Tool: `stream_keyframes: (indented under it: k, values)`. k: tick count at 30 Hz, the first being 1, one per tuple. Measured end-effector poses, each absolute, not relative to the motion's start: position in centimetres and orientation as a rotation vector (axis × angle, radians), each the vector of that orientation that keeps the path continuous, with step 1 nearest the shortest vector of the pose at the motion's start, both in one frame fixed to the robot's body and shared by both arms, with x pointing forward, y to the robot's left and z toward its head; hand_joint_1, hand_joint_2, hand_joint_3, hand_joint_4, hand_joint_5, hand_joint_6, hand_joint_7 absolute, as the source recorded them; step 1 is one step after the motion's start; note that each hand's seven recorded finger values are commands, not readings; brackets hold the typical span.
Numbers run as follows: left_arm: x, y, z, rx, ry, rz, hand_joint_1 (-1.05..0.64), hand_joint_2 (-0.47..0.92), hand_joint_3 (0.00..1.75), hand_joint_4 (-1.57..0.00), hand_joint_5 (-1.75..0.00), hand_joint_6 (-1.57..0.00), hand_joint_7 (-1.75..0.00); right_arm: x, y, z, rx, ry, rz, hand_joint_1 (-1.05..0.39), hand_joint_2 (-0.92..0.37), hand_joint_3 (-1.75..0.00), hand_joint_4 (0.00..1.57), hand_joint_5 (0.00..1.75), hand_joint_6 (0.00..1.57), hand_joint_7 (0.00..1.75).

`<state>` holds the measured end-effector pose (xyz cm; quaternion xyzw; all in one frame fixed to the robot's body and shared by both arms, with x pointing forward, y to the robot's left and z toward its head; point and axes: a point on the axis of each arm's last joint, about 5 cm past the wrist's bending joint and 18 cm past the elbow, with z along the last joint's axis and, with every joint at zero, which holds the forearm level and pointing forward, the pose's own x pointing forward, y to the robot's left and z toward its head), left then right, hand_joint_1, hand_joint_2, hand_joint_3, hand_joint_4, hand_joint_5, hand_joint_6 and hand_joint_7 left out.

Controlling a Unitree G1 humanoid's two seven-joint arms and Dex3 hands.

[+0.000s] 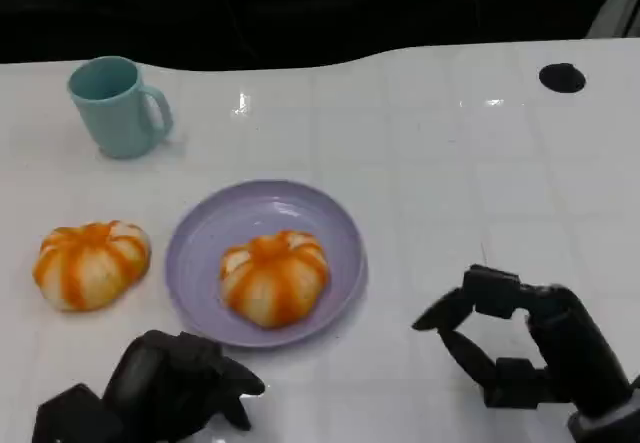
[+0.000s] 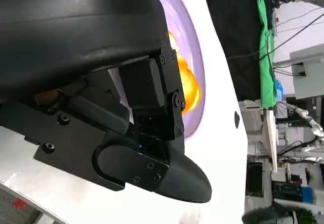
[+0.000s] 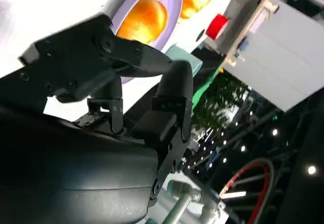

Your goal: Grasp the bread from the table and place it into the plate.

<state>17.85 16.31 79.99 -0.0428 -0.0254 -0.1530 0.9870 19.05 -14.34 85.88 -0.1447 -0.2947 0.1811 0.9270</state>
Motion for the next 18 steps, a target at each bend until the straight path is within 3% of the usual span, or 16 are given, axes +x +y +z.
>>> stream_keyframes:
  k: [5,11,18]
  values:
    - [17.7,16.4,80.0,-0.085,-0.052,-0.300,-1.05,0.92,0.08,-1.32,-0.98,-1.56,-0.26,18.4,-14.8,85.6,-0.285,-0.628,0.348,-0.17,-0.33,-1.42,0.89,1.72,0.92,1.26]
    - [17.7,16.4,80.0,-0.087,-0.050,-0.293,-1.05,0.92,0.08,-1.33,-0.98,-1.56,-0.26,17.7,-15.3,85.1,-0.285,-0.625,0.310,-0.18,-0.26,-1.52,0.90,1.74,0.89,1.37]
    - [17.7,16.7,80.0,-0.079,-0.047,-0.290,-1.05,0.92,0.08,-1.32,-0.99,-1.56,-0.26,17.2,-15.1,84.3,-0.267,-0.584,0.305,-0.18,-0.30,-1.47,0.87,1.72,0.87,1.34]
